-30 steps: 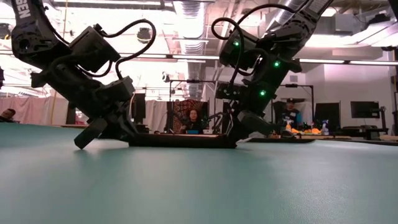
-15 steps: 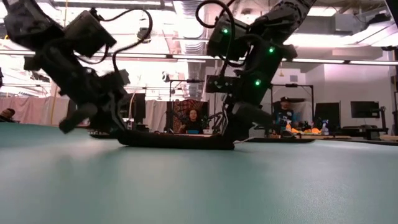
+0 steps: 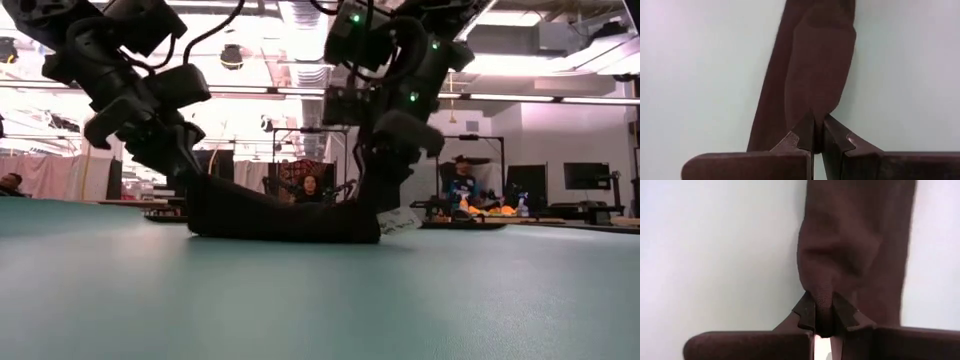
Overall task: Roll napkin
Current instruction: Roll the black table napkin
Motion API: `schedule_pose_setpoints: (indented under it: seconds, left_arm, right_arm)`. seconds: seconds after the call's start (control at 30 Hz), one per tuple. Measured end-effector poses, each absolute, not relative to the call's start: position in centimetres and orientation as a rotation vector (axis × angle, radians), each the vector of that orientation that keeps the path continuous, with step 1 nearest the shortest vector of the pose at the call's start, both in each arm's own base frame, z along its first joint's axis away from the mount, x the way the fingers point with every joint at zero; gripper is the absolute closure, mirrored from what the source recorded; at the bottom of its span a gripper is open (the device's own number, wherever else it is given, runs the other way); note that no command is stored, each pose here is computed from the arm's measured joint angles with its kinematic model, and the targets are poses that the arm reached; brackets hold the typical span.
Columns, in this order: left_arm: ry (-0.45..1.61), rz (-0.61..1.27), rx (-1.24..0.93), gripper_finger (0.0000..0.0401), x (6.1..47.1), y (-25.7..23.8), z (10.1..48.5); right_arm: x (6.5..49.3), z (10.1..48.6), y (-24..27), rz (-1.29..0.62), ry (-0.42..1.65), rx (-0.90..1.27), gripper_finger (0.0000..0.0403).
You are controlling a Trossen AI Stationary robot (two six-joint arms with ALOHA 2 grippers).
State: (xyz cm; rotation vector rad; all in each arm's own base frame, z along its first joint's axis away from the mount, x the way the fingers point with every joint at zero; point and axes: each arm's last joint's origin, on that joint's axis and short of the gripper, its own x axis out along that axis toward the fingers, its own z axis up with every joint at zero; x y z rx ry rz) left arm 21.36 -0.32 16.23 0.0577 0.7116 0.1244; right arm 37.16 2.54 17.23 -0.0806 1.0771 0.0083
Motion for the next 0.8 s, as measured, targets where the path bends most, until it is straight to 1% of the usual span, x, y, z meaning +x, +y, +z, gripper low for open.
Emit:
schedule_pose_setpoints:
  seconds: [0.27,0.67,0.8]
  left_arm:
    - [0.818,0.075,0.025,0.0401,21.6,-0.4,14.5]
    - [0.836,-0.016,-0.057,0.0401,21.7,-0.4,14.1]
    - [0.828,-0.028,-0.101,0.0401,21.8,0.1,14.2]
  right_arm:
    - [36.4,19.6,1.9,0.067,1.049,0.064,0.037]
    - [36.4,19.0,0.1,0.08,1.088,0.221,0.037]
    - [36.2,18.9,-0.8,0.048,1.105,0.277,0.037]
